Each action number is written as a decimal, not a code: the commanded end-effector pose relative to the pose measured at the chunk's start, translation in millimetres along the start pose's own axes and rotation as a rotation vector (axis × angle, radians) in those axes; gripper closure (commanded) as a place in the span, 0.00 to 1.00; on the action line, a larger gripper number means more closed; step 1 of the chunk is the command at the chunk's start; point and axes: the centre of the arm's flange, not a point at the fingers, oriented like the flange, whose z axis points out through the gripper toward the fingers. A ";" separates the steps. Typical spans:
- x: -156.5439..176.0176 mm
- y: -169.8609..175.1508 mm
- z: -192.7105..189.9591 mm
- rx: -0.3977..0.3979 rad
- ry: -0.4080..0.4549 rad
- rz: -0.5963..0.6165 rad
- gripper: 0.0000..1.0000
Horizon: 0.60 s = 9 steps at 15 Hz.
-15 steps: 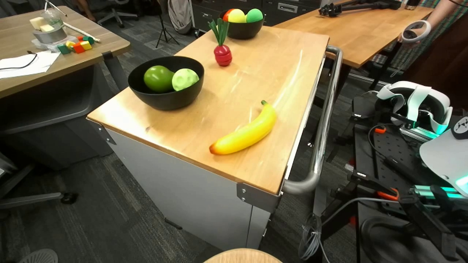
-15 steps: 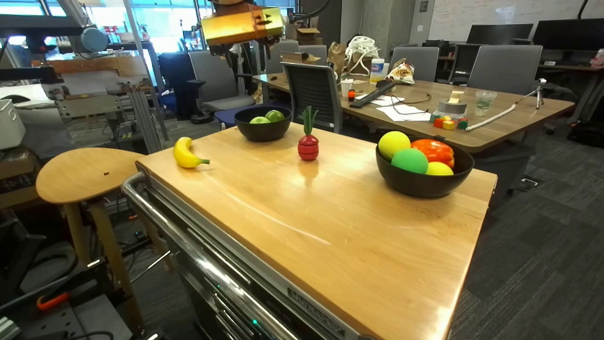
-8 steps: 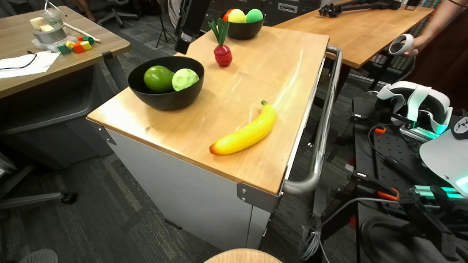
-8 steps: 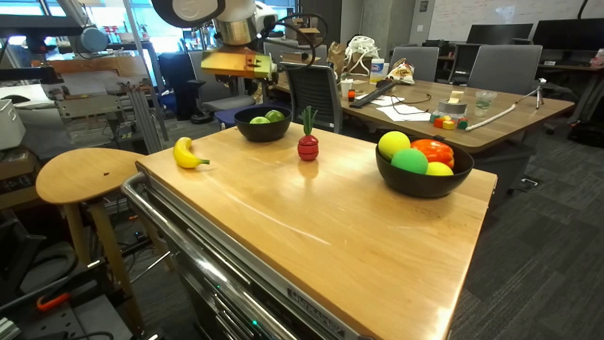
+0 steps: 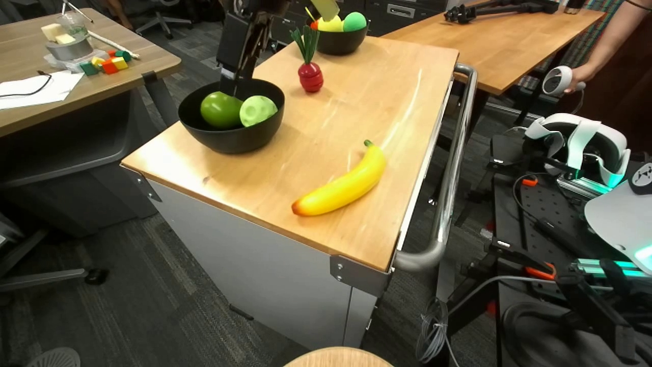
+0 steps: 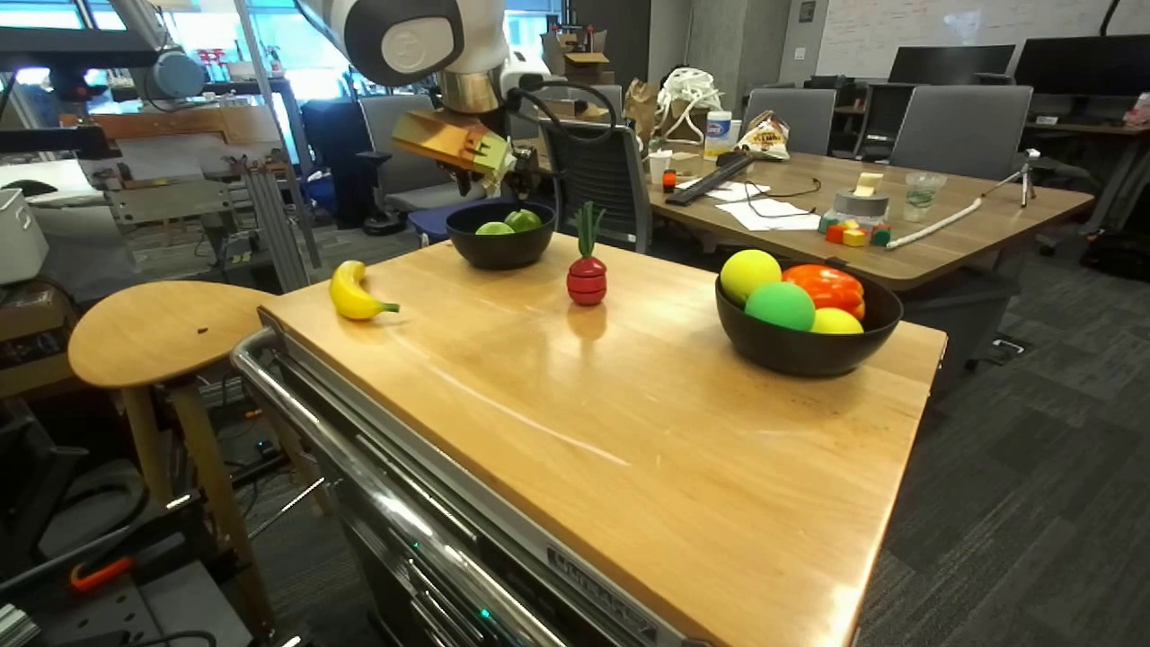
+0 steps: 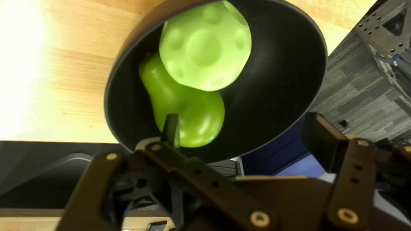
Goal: Take the fruits and vegetables out of the bowls and put them on the table
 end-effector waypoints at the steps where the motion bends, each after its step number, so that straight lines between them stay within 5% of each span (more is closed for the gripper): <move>1: 14.7 5.2 18.4 -0.022 -0.041 0.101 0.03; 5: 4.7 8.4 36.5 -0.048 -0.098 0.146 0.24; 6: 3.2 9.0 39.0 -0.051 -0.108 0.156 0.22; 7: 2.3 9.7 41.4 -0.054 -0.117 0.162 0.44; 9: 2.4 10.2 42.2 -0.054 -0.127 0.173 0.47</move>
